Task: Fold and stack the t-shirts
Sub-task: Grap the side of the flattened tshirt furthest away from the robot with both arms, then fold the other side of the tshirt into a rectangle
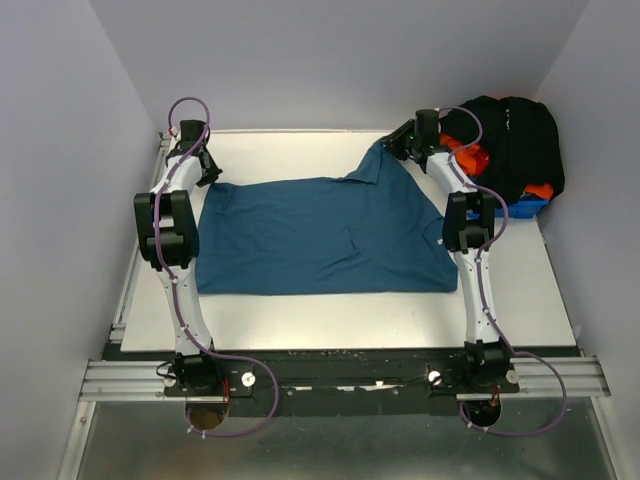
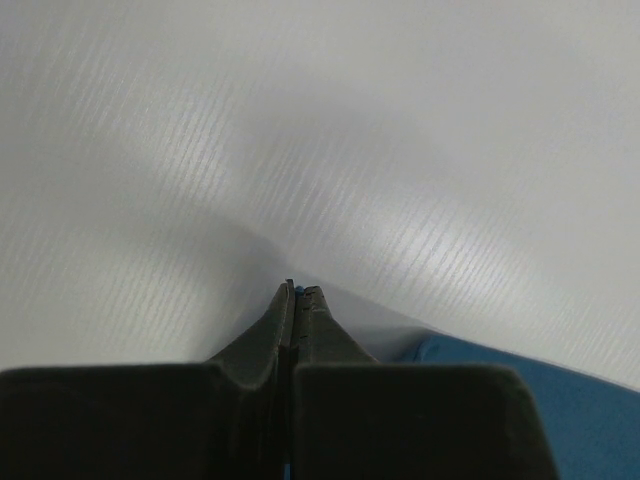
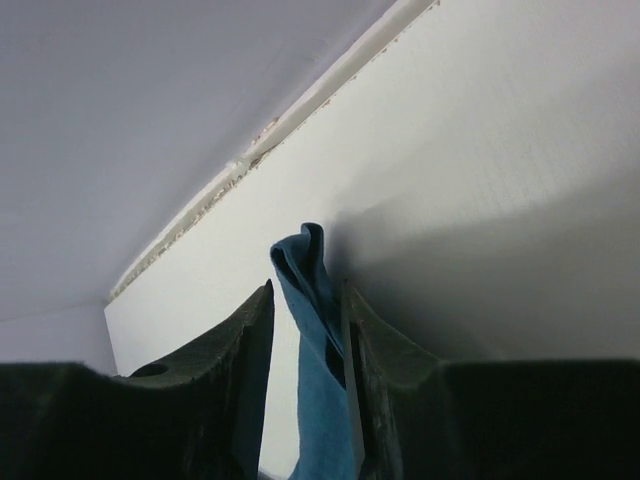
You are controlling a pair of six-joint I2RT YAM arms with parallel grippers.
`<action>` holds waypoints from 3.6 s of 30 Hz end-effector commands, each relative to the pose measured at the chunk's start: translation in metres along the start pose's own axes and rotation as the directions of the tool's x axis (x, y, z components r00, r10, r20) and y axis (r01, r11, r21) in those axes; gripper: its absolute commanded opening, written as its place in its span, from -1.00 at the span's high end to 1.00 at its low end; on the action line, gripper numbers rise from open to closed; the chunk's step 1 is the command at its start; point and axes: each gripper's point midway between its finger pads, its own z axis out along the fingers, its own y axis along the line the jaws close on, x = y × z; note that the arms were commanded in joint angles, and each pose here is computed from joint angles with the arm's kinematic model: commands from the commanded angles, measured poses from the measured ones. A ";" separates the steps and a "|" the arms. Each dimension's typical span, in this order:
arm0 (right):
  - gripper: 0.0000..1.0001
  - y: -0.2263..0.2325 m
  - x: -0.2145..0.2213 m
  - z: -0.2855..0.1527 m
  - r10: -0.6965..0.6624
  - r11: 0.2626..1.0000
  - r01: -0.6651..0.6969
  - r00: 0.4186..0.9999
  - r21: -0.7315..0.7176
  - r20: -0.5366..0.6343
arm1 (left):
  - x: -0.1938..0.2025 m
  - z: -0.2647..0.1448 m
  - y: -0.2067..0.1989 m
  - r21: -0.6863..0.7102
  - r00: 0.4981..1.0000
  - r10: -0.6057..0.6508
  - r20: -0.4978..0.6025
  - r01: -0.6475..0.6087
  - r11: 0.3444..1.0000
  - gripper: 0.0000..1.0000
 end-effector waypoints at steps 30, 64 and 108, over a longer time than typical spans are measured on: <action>0.99 0.011 -0.007 -0.005 -0.044 0.996 0.045 0.999 -0.072 0.015 | -0.015 -0.018 -0.008 0.042 0.999 0.017 0.027 -0.018 0.999 1.00; 0.99 0.050 0.016 -0.185 -0.174 0.984 0.171 0.982 -0.051 -0.071 | -0.026 -0.052 0.025 -0.089 0.987 0.058 0.149 -0.045 0.995 1.00; 0.99 0.010 0.087 -0.359 -0.202 0.976 0.212 0.965 0.044 -0.168 | 0.001 -0.108 0.052 -0.164 0.953 0.088 0.291 -0.041 0.986 1.00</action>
